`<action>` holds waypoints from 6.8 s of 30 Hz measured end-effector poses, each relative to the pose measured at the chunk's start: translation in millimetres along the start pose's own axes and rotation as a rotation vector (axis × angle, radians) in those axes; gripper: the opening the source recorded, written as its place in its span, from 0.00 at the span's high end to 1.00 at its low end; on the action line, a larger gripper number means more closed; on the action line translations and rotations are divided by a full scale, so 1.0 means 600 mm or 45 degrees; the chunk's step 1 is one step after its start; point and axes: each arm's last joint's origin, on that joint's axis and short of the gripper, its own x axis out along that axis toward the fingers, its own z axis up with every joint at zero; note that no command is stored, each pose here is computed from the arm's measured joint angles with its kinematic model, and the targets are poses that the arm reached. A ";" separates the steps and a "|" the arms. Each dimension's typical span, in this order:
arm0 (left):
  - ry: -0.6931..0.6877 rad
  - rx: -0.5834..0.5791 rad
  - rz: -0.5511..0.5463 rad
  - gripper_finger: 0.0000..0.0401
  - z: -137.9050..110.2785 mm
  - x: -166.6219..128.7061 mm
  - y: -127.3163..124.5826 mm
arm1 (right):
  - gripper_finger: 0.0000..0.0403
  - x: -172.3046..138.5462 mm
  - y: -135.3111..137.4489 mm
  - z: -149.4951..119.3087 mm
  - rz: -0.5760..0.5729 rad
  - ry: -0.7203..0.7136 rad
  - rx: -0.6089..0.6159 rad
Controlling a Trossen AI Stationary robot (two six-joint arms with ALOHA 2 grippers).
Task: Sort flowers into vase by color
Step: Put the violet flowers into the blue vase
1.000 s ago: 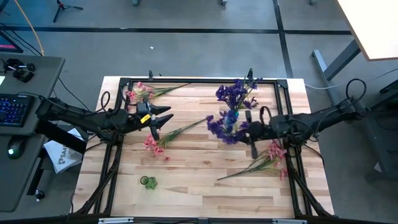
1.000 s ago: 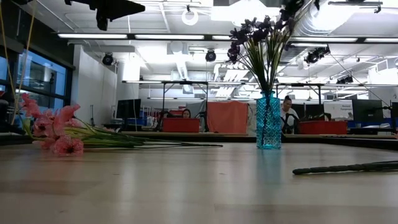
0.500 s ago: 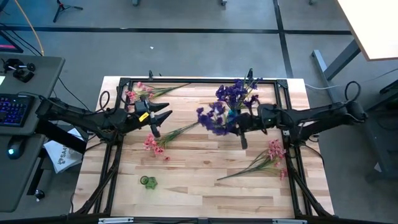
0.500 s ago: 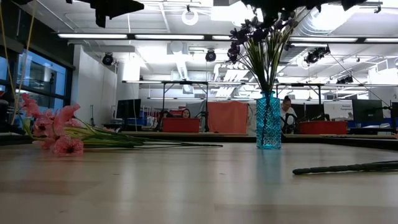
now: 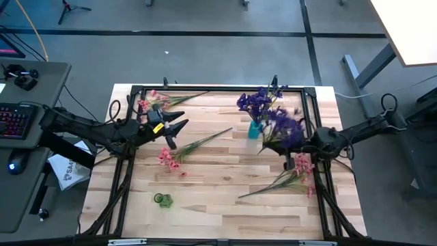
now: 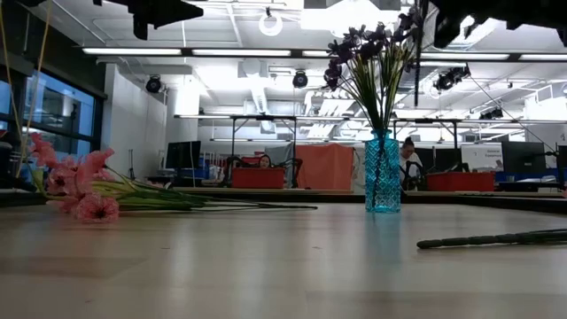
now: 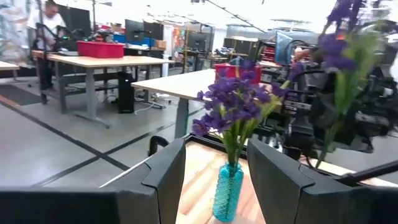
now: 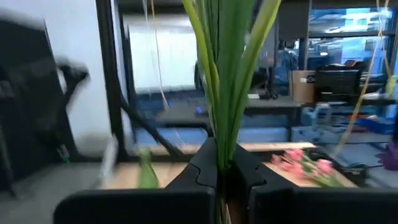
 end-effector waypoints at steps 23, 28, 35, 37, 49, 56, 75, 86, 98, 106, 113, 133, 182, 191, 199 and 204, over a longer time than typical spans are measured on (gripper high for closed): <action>0.000 0.269 0.093 0.60 0.001 0.010 0.016 | 1.00 0.148 -0.066 0.051 -0.328 0.451 -0.453; -0.004 0.250 0.104 0.60 0.002 0.011 0.018 | 1.00 0.151 -0.072 0.047 -0.346 0.471 -0.445; -0.006 0.202 0.104 0.60 0.002 0.011 0.018 | 1.00 0.148 -0.074 0.051 -0.353 0.460 -0.440; -0.006 0.202 0.104 0.60 0.002 0.011 0.018 | 1.00 0.148 -0.074 0.051 -0.353 0.465 -0.442; -0.006 0.201 0.104 0.60 0.002 0.011 0.018 | 1.00 0.145 -0.092 0.048 -0.427 0.504 -0.448; -0.002 0.211 0.104 0.60 0.001 0.011 0.018 | 1.00 0.143 -0.100 0.044 -0.453 0.535 -0.412; 0.000 0.260 0.112 0.60 0.001 0.011 0.018 | 1.00 0.142 -0.111 0.033 -0.683 0.586 -0.353; 0.002 0.292 0.141 0.60 0.002 0.011 0.020 | 1.00 0.143 -0.117 0.027 -0.863 0.576 -0.291; -0.009 0.285 0.178 0.60 0.006 0.008 0.023 | 1.00 0.172 -0.115 -0.001 -1.030 0.492 -0.226; -0.044 0.327 0.227 0.60 0.019 -0.004 0.032 | 1.00 0.176 -0.111 0.012 -1.101 0.396 -0.251; -0.063 0.312 0.243 0.60 0.025 -0.010 0.036 | 1.00 0.172 -0.102 0.014 -1.242 0.367 -0.227; -0.133 0.099 0.098 0.60 0.055 -0.004 0.027 | 1.00 0.187 -0.087 0.044 -0.933 0.133 -0.167; 0.108 -0.035 -0.669 0.37 0.098 0.165 -0.108 | 1.00 0.288 -0.048 0.099 0.159 0.140 0.058; 0.114 0.029 -0.679 0.52 0.076 0.182 -0.118 | 1.00 0.288 -0.048 0.100 0.159 0.128 0.057; 0.061 0.026 -0.649 0.82 0.080 0.186 -0.119 | 1.00 0.288 -0.048 0.101 0.156 0.124 0.056; 0.020 0.067 -0.667 0.95 0.083 0.184 -0.122 | 1.00 0.288 -0.049 0.100 0.158 0.128 0.056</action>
